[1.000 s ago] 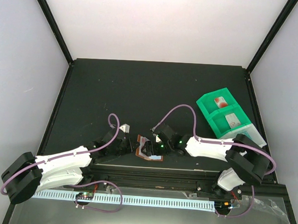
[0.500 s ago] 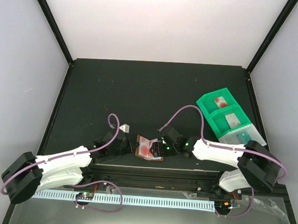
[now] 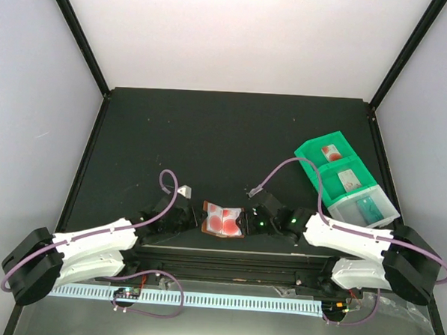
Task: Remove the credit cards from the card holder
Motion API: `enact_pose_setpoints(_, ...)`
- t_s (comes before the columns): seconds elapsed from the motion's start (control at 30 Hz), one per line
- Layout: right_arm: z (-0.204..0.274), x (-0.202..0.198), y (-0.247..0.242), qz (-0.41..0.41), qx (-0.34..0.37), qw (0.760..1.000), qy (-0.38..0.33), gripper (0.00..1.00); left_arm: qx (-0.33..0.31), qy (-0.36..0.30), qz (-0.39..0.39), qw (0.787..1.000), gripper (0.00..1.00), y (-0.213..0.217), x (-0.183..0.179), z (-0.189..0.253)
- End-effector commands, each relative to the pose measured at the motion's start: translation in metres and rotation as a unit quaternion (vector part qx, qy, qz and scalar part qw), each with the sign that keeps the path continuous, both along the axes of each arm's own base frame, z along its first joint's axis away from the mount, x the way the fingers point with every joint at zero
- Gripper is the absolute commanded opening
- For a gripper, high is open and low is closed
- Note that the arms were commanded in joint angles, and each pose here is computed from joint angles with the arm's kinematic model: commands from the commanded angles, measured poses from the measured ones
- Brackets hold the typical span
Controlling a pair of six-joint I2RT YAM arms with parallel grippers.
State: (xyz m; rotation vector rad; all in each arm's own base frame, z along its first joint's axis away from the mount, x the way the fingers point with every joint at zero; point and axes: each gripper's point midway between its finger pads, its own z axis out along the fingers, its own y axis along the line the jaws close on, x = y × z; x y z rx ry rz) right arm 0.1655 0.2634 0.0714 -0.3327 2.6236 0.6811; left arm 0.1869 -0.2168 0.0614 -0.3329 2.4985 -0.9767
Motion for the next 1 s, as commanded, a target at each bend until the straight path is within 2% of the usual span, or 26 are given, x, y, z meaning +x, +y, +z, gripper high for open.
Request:
enact_pose_setpoints(0.0,0.009,0.005,0.02,0.022,0.023,0.999,-0.008,0.54,0.004,-0.017,0.027,0.999,0.31,0.009,0.009,0.016)
enact_pose_setpoints(0.07,0.009,0.005,0.028,0.031,0.028,0.999,-0.003,0.47,0.002,-0.024,0.035,0.999,0.45,0.013,0.009,0.021)
enact_pose_setpoints(0.1,0.009,0.006,0.031,0.033,0.03,0.999,-0.001,0.44,-0.001,-0.028,0.037,0.999,0.49,0.015,0.009,0.025)
enact_pose_setpoints(0.2,0.008,0.009,0.038,0.037,0.031,0.999,0.001,0.38,-0.013,-0.043,0.035,0.998,0.54,0.015,0.01,0.035)
enact_pose_setpoints(0.4,-0.001,0.017,0.039,0.028,0.02,0.999,-0.002,0.33,-0.047,-0.048,-0.005,0.998,0.52,-0.006,0.009,0.043)
enact_pose_setpoints(0.57,-0.015,0.02,0.036,0.024,0.001,1.0,0.003,0.3,-0.057,-0.035,-0.04,0.997,0.44,-0.024,0.008,0.033)
enact_pose_setpoints(0.73,-0.03,0.019,0.029,0.018,-0.012,1.0,0.008,0.25,-0.081,-0.033,-0.079,0.993,0.41,-0.045,0.008,0.029)
enact_pose_setpoints(0.97,-0.053,0.014,0.019,0.016,-0.029,0.999,0.015,0.16,-0.066,-0.013,-0.088,0.994,0.4,-0.05,0.008,0.006)
